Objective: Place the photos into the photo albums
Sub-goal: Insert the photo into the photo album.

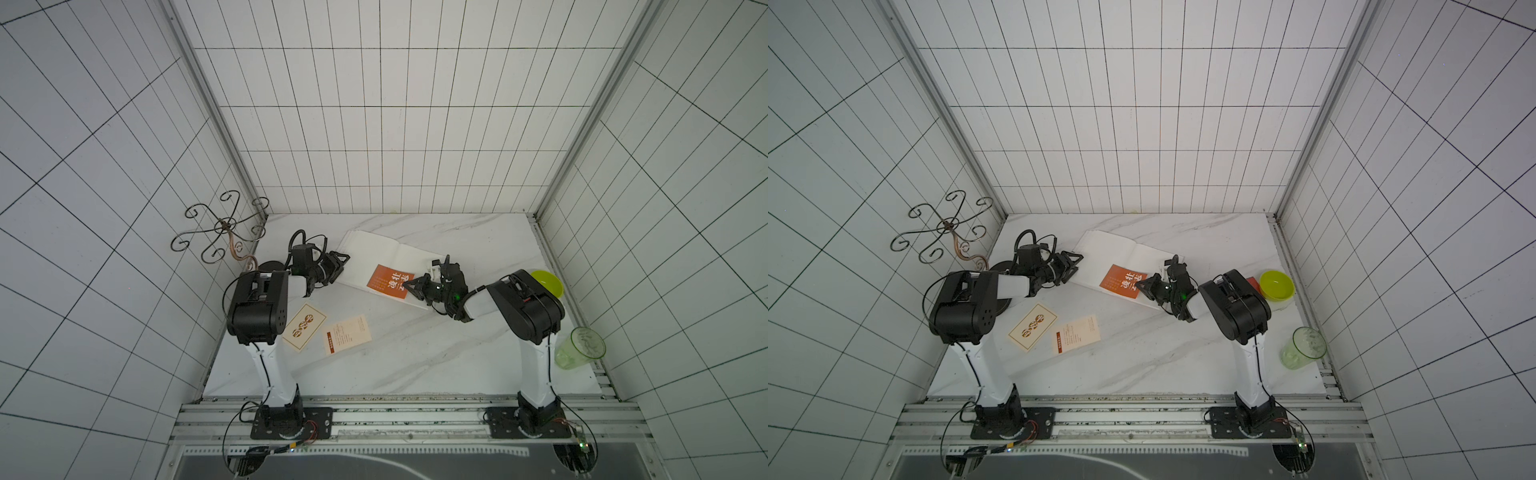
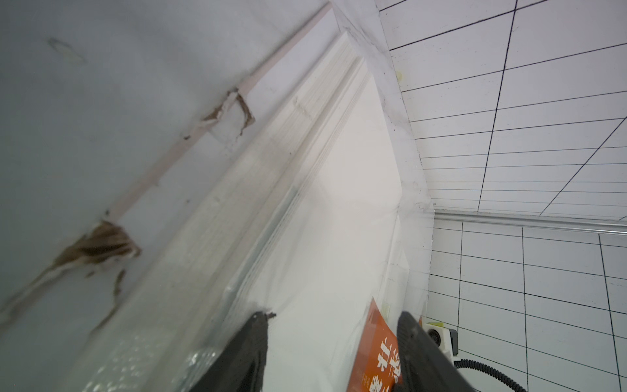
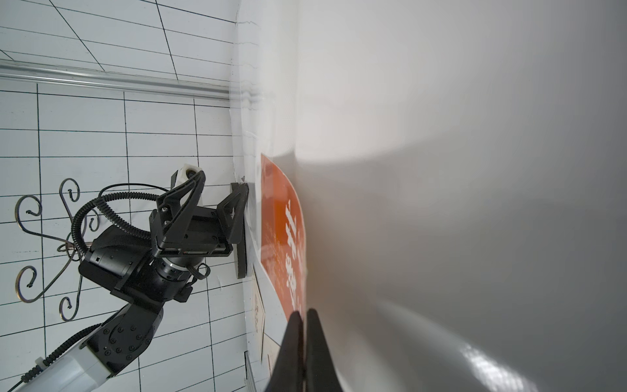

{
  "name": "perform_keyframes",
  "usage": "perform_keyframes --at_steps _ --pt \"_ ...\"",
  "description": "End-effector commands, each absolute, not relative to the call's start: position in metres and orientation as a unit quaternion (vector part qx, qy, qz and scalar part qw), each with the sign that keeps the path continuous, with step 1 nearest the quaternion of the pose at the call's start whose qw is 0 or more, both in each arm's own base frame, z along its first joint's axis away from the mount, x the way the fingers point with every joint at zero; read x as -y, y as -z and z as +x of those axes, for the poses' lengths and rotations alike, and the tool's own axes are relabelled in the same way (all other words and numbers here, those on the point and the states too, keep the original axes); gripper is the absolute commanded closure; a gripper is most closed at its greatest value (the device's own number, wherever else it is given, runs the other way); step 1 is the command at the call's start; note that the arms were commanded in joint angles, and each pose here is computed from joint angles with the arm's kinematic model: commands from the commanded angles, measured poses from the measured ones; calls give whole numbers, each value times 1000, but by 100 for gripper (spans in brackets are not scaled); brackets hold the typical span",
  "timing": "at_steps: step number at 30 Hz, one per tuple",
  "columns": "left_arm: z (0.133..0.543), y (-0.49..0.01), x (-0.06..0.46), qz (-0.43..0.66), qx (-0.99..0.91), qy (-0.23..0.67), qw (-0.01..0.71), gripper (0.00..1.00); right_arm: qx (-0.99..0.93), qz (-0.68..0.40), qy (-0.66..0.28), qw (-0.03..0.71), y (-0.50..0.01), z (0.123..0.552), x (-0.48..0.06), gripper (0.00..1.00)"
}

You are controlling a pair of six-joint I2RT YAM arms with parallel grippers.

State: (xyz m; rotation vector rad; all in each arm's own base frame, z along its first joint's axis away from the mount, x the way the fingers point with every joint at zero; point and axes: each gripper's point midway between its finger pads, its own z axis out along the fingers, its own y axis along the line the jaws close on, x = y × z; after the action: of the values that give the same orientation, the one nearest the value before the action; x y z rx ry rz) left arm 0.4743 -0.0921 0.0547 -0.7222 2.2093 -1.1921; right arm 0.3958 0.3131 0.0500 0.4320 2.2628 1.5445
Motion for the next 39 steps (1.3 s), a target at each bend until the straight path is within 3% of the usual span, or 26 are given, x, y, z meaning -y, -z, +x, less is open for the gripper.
perform_keyframes --at_steps 1,15,27,39 --pt "427 17 81 -342 -852 366 151 38 -793 126 -570 177 -67 407 -338 100" --pt "459 -31 63 -266 -890 299 218 37 -790 120 -576 173 -70 423 -351 100" --pt "499 -67 23 -232 -913 179 285 35 -812 131 -535 196 -69 426 -314 59" --pt "495 -42 18 -211 -930 150 262 34 -831 119 -505 201 -67 421 -298 53"
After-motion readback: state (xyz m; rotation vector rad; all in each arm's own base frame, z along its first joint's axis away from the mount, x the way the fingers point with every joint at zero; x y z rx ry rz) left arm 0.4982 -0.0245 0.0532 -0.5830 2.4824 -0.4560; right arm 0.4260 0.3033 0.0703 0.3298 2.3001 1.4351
